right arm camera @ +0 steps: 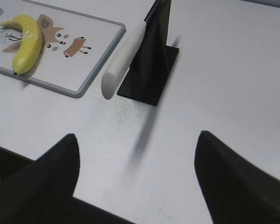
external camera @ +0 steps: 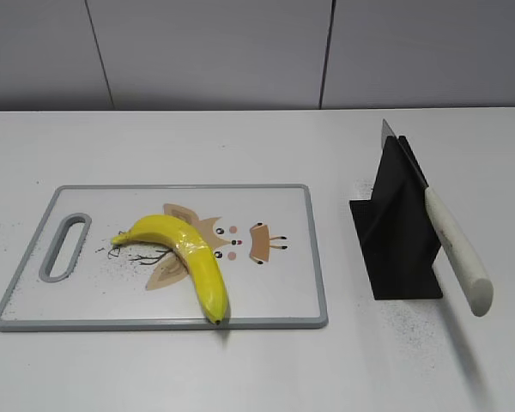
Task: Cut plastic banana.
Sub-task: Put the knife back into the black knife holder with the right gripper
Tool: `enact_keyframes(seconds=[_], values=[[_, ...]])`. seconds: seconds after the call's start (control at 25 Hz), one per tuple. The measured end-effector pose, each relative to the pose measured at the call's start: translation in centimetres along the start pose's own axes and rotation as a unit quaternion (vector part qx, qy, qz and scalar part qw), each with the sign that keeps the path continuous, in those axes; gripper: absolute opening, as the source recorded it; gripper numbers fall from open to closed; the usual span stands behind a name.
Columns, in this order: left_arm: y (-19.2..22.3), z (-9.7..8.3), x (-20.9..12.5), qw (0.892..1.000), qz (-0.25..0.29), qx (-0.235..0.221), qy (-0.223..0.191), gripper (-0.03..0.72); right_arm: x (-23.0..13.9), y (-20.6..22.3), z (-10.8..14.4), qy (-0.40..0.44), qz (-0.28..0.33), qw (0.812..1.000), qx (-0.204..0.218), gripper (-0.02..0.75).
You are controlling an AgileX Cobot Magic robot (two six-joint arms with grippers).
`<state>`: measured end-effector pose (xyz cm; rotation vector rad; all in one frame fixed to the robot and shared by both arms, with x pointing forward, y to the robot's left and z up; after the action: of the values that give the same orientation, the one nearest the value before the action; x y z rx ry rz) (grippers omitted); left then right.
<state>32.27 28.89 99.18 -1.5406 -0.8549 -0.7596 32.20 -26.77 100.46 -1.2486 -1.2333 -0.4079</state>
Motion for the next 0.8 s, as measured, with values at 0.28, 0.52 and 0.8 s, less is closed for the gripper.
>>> enact_keyframes(seconds=[0.28, 0.52, 0.8], values=[[0.0, 0.0, 0.0, 1.0, 0.0, -0.001, -0.001, 0.497, 0.1, -0.4, -0.1, 0.0, -0.015, 1.0, -0.003, 0.581], [0.0, -0.1, 0.0, 1.0, 0.0, -0.001, -0.001, 0.492, 0.1, -0.6, -0.1, 0.001, -0.023, 1.0, -0.005, 0.581], [0.0, -0.1, 0.0, 1.0, 0.0, -0.001, -0.002, 0.492, -0.2, -0.7, -1.3, 0.035, -0.011, 0.997, -0.068, 0.581]])
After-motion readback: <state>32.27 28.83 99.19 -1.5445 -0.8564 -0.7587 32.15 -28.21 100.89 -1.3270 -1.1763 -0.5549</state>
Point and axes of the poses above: a point on each arm's last joint axis where the gripper is mounted, y pointing out along that axis toward the gripper, z along the wrist's bending axis when the last joint is at zero, x = y × z, the point moved 10 cm from there along y, pointing out along that axis toward the gripper, and after that the axes turned 13 degrees about -y, right-handed, at the moved point
